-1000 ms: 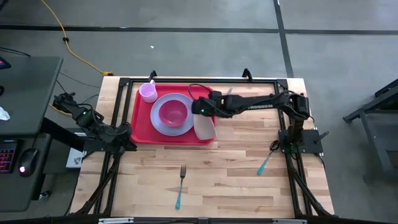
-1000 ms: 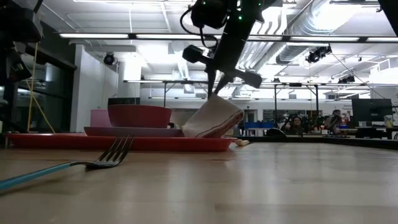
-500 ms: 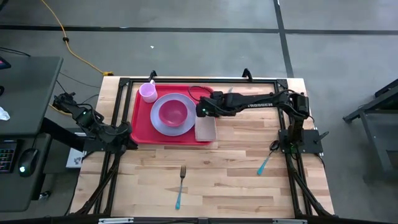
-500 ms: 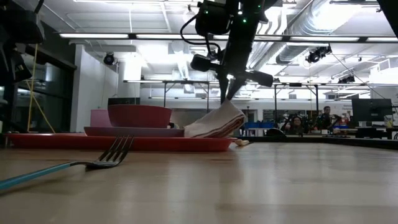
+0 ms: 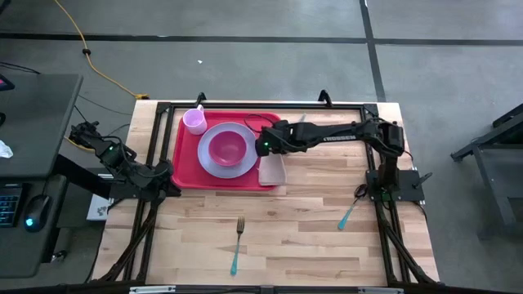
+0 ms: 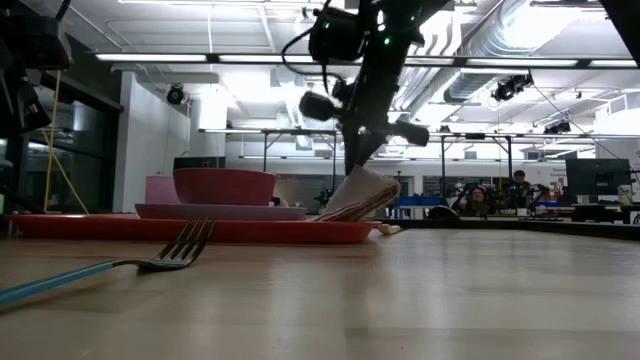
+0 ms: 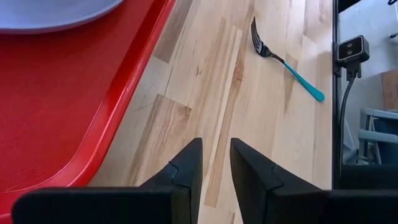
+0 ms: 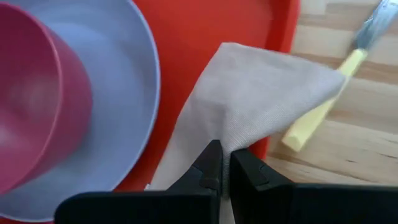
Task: Set up tray
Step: Put the brown napkin on the red tray to the right of the purple plate
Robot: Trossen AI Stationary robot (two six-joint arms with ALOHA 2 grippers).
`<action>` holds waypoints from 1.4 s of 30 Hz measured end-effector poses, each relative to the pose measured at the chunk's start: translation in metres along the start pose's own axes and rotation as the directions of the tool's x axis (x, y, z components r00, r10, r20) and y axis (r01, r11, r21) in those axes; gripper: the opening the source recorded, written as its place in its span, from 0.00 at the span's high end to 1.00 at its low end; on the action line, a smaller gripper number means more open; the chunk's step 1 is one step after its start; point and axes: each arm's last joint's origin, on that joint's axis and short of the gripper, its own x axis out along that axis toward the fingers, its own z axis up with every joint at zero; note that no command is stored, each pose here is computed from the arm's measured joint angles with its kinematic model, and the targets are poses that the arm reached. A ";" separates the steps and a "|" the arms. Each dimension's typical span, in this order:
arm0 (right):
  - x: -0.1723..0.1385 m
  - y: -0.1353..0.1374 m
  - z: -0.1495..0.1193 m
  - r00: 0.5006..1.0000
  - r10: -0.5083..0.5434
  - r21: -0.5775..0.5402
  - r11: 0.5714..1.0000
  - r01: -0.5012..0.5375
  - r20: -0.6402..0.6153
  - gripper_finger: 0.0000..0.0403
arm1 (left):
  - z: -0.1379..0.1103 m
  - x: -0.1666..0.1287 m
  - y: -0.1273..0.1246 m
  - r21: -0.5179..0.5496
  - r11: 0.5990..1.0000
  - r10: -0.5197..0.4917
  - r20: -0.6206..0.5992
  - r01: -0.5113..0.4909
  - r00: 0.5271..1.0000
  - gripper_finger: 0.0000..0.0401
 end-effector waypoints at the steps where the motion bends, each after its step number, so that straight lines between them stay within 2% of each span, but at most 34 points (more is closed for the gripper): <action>1: 0.004 0.000 -0.001 1.000 -0.002 -0.002 1.000 0.002 -0.009 1.00 | 0.000 0.000 0.000 0.000 1.000 0.000 0.000 0.000 1.000 0.72; 8: 0.016 0.001 -0.006 0.998 -0.020 -0.059 0.998 0.016 -0.054 1.00 | 0.000 0.000 0.000 -0.002 1.000 0.000 -0.001 0.000 1.000 0.72; 16: 0.019 -0.004 0.003 0.998 -0.034 -0.080 0.996 0.031 -0.047 1.00 | 0.000 0.000 0.000 -0.003 1.000 0.000 0.000 0.000 1.000 0.72; 24: 0.029 -0.009 0.015 0.998 -0.040 -0.049 0.998 0.038 -0.051 1.00 | 0.000 0.000 0.000 -0.011 1.000 0.000 0.000 0.000 1.000 0.72; 32: 0.051 -0.006 0.008 0.996 -0.031 -0.028 0.999 0.029 -0.089 1.00 | 0.000 0.000 0.000 -0.019 1.000 -0.003 0.003 0.003 1.000 0.72; 42: 0.054 -0.009 0.016 0.998 -0.049 0.077 0.996 0.052 -0.045 1.00 | 0.000 0.000 0.000 -0.020 1.000 -0.002 0.003 0.002 1.000 0.72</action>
